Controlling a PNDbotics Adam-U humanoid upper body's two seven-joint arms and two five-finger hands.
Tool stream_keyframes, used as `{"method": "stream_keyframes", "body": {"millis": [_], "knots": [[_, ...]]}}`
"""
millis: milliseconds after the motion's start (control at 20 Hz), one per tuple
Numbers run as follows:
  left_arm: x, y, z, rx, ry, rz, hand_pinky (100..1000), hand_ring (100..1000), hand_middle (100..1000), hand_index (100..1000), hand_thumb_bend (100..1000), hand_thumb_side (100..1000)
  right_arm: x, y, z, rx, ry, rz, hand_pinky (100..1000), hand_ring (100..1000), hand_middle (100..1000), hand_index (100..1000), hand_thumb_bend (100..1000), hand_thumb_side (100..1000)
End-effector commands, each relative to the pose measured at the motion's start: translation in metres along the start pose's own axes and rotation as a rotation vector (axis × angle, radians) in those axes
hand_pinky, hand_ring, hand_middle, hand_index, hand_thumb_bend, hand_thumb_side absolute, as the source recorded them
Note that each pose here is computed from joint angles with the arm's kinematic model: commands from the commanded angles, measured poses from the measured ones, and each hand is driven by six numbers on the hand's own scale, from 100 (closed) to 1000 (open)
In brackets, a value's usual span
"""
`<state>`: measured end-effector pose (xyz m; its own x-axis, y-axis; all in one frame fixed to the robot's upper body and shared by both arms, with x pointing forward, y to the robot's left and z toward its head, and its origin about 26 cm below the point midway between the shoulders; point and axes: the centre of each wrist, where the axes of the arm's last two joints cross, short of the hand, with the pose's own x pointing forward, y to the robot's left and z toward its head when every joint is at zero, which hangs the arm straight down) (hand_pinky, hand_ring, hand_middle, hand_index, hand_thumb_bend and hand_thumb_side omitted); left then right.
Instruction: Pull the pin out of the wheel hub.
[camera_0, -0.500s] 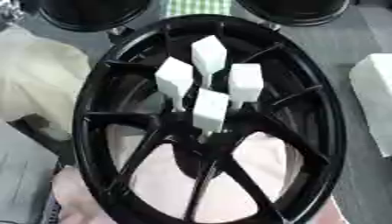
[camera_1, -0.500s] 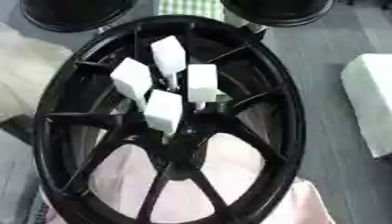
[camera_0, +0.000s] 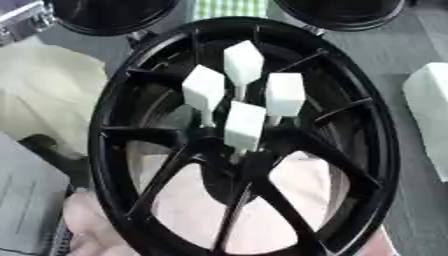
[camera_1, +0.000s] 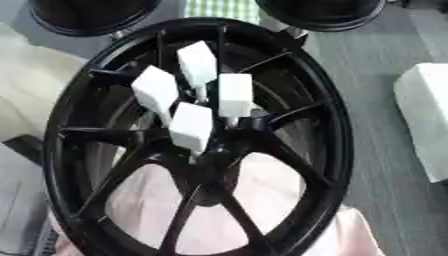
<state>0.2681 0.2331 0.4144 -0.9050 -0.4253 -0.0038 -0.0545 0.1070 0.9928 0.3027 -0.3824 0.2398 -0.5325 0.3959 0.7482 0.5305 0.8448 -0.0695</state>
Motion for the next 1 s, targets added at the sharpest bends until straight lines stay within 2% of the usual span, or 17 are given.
{"method": "stream_keyframes", "body": {"millis": [50, 200, 350, 600, 800, 1000], "knots": [[0.007, 0.008, -0.002, -0.019, -0.006, -0.011, 625, 645, 668, 775, 100, 674, 0.007, -0.006, -0.006, 0.002, -0.036, 0.030, 563, 469, 421, 554, 342, 377], [0.009, 0.001, -0.012, -0.087, -0.009, 0.012, 648, 670, 674, 794, 100, 586, 0.007, -0.005, -0.005, 0.006, -0.035, 0.030, 563, 469, 421, 553, 342, 377], [0.011, -0.009, -0.023, -0.165, -0.003, 0.020, 661, 672, 666, 801, 145, 557, 0.006, -0.005, -0.005, 0.011, -0.036, 0.029, 563, 468, 420, 553, 341, 378], [0.017, -0.017, -0.038, -0.269, 0.003, 0.001, 678, 678, 670, 809, 232, 557, 0.005, -0.003, -0.005, 0.021, -0.036, 0.030, 563, 467, 418, 551, 341, 378], [0.023, -0.023, -0.050, -0.344, 0.010, -0.012, 694, 690, 696, 828, 257, 583, 0.004, -0.003, -0.005, 0.028, -0.036, 0.030, 563, 466, 417, 550, 341, 378], [0.028, -0.023, -0.056, -0.394, 0.035, -0.030, 703, 683, 718, 830, 260, 559, 0.003, -0.002, -0.005, 0.033, -0.036, 0.030, 563, 465, 415, 549, 340, 379]]}}
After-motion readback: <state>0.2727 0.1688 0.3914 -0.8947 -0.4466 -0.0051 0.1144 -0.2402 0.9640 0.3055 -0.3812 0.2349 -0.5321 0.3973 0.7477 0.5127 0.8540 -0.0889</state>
